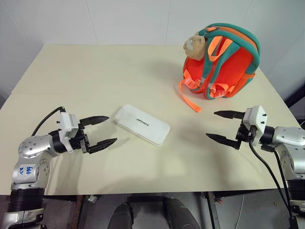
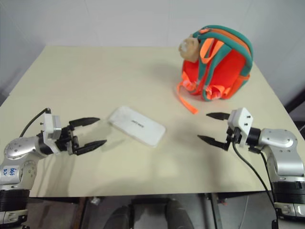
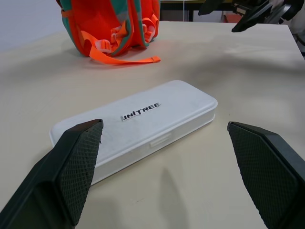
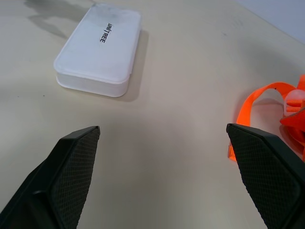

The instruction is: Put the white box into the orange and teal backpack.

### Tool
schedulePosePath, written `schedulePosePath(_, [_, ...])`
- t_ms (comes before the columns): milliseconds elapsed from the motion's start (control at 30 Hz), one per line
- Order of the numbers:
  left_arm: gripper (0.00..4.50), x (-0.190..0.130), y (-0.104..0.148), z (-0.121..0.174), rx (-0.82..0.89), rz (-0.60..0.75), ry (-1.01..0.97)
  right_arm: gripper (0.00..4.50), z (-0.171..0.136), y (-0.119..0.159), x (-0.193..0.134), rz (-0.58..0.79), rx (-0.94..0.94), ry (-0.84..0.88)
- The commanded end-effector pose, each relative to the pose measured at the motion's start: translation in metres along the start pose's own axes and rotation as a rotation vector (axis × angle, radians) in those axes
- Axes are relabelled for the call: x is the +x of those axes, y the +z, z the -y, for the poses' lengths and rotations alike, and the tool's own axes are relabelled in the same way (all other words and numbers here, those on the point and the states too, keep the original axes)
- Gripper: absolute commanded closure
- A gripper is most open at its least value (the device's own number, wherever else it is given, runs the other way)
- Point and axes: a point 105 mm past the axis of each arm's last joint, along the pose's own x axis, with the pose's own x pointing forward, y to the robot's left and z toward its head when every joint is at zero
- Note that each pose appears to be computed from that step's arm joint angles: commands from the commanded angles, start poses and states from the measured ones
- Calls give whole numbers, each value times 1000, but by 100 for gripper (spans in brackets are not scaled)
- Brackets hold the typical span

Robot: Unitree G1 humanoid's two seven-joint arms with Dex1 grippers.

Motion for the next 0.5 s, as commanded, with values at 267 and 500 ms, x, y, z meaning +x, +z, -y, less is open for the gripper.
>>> schedulePosePath(267, [3,2,7,-7,23,12,-6,0,1,15,14,35,-34,-18])
schedulePosePath(500, [154,-10,5,-29,53,-17,85,158,-29,19,49,60,14,27])
